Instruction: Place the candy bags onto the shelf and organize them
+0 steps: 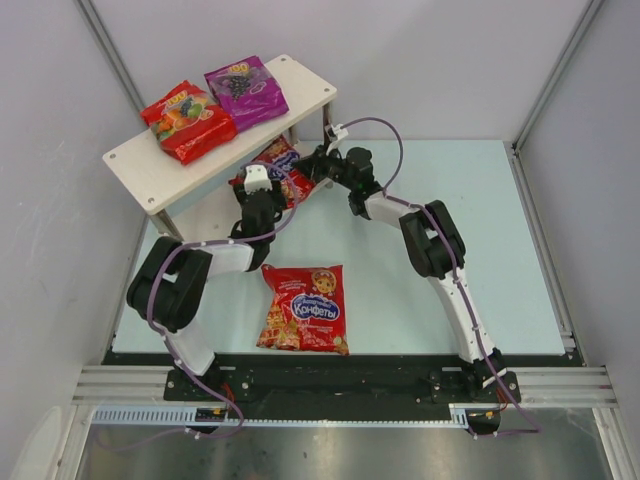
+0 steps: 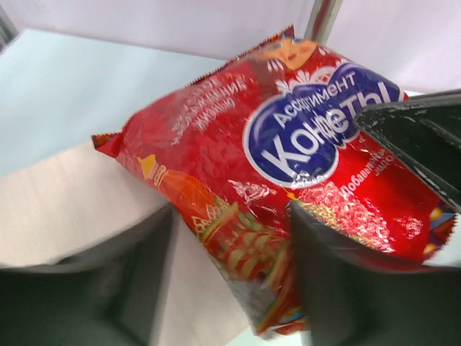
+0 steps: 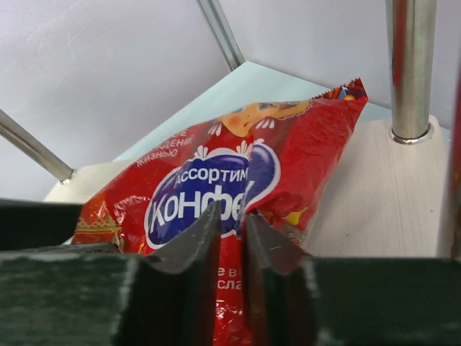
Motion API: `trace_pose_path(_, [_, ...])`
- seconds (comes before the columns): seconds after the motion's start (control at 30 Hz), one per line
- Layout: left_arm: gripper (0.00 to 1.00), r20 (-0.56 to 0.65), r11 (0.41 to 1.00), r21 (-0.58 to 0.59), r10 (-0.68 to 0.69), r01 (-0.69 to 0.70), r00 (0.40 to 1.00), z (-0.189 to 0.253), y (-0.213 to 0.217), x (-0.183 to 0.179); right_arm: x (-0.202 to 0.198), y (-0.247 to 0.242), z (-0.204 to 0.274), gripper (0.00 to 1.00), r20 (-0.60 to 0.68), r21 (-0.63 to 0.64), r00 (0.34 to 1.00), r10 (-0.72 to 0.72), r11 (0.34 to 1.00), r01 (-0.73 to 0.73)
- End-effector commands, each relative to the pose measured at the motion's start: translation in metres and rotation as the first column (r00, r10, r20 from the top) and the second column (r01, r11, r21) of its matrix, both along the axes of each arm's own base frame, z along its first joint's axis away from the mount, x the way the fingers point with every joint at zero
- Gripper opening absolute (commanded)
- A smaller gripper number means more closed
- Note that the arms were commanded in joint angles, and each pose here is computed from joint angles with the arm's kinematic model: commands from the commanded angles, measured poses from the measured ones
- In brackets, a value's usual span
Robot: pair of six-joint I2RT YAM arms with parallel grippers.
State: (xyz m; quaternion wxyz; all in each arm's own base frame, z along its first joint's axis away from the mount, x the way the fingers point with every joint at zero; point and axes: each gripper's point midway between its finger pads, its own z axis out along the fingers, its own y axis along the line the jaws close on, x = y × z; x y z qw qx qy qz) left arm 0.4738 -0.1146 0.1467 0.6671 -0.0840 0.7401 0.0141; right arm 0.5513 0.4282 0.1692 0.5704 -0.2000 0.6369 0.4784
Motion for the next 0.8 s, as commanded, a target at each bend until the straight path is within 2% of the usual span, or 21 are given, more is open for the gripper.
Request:
trace_pose_path(0.0, [0.91,0.095,0.998,-0.058,0.030,-0.024,0.995,0.031,0.007,-0.001,-0.005,-0.007,0.032,0.43,0.073,0.062,0.997,0.007,0.998,-0.012])
trace_pose_path(0.07, [0.99,0.097,0.997,-0.069,0.027,-0.020,0.995,0.034,0.008,-0.006,-0.005,-0.019,0.041,0.51,0.084,0.087,0.996,-0.014,0.996,0.007])
trace_pose_path(0.1, [1.00,0.099,0.997,-0.073,0.022,-0.015,0.995,0.037,0.009,-0.011,-0.007,-0.026,0.032,0.58,0.053,0.088,0.998,-0.021,0.996,0.016])
trace_pose_path(0.13, [1.00,0.103,0.997,-0.076,0.018,-0.010,0.994,0.041,0.009,-0.015,-0.005,-0.037,0.046,0.60,0.069,0.109,0.997,-0.043,0.993,0.035])
trace_pose_path(0.2, [1.00,0.108,0.996,-0.089,0.017,-0.007,0.994,0.047,0.012,-0.027,-0.008,-0.052,0.034,0.64,0.022,0.111,0.998,-0.060,0.992,0.057])
trace_pose_path(0.27, [1.00,0.116,0.995,-0.105,0.008,0.004,0.993,0.052,0.010,-0.037,-0.013,-0.068,0.051,0.65,0.043,0.139,0.996,-0.076,0.988,0.070])
trace_pose_path(0.33, [1.00,0.114,0.994,-0.106,0.004,0.009,0.994,0.054,0.011,-0.050,-0.022,-0.078,0.038,0.69,0.001,0.133,0.997,-0.078,0.988,0.078])
trace_pose_path(0.4, [1.00,0.097,0.995,-0.104,-0.003,0.013,0.995,0.052,0.007,-0.064,-0.030,-0.091,0.049,0.73,0.007,0.147,0.996,-0.088,0.985,0.086])
trace_pose_path(0.43, [1.00,0.120,0.993,-0.118,-0.003,0.017,0.993,0.064,0.007,-0.071,-0.038,-0.096,0.036,0.74,-0.027,0.136,0.996,-0.089,0.986,0.092])
trace_pose_path(0.5, [1.00,0.086,0.992,-0.120,-0.028,0.038,0.996,0.057,-0.003,-0.088,-0.047,-0.107,0.052,0.78,-0.028,0.149,0.994,-0.106,0.983,0.109])
trace_pose_path(0.53, [1.00,0.086,0.990,-0.133,-0.040,0.051,0.995,0.059,-0.008,-0.095,-0.057,-0.113,0.033,0.80,-0.094,0.122,0.989,-0.115,0.984,0.126])
trace_pose_path(0.57, [1.00,0.098,0.985,-0.148,-0.076,0.090,0.992,0.067,-0.021,-0.109,-0.065,-0.117,0.045,0.83,-0.111,0.134,0.986,-0.125,0.981,0.140])
trace_pose_path(0.6, [1.00,0.046,0.990,-0.128,-0.056,0.061,0.997,0.055,-0.018,-0.120,-0.071,-0.121,0.041,0.84,-0.149,0.125,0.976,-0.157,0.976,0.176])
trace_pose_path(0.67, [1.00,0.036,0.980,-0.182,-0.075,0.080,0.997,0.060,-0.029,-0.144,-0.097,-0.131,-0.003,0.88,-0.279,0.027,0.936,-0.215,0.972,0.232])
trace_pose_path(0.7, [1.00,-0.027,0.986,-0.154,-0.062,0.057,0.998,0.040,-0.024,-0.159,-0.113,-0.129,0.015,0.89,-0.261,0.032,0.933,-0.248,0.964,0.265])
trace_pose_path(0.73, [1.00,-0.036,0.978,-0.202,-0.063,0.055,0.997,0.036,-0.026,-0.169,-0.126,-0.130,0.009,0.89,-0.277,0.009,0.923,-0.268,0.959,0.282])
trace_pose_path(0.77, [1.00,-0.039,0.969,-0.229,-0.102,0.091,0.994,0.034,-0.035,-0.183,-0.152,-0.136,-0.019,0.92,-0.317,-0.045,0.903,-0.291,0.955,0.292])
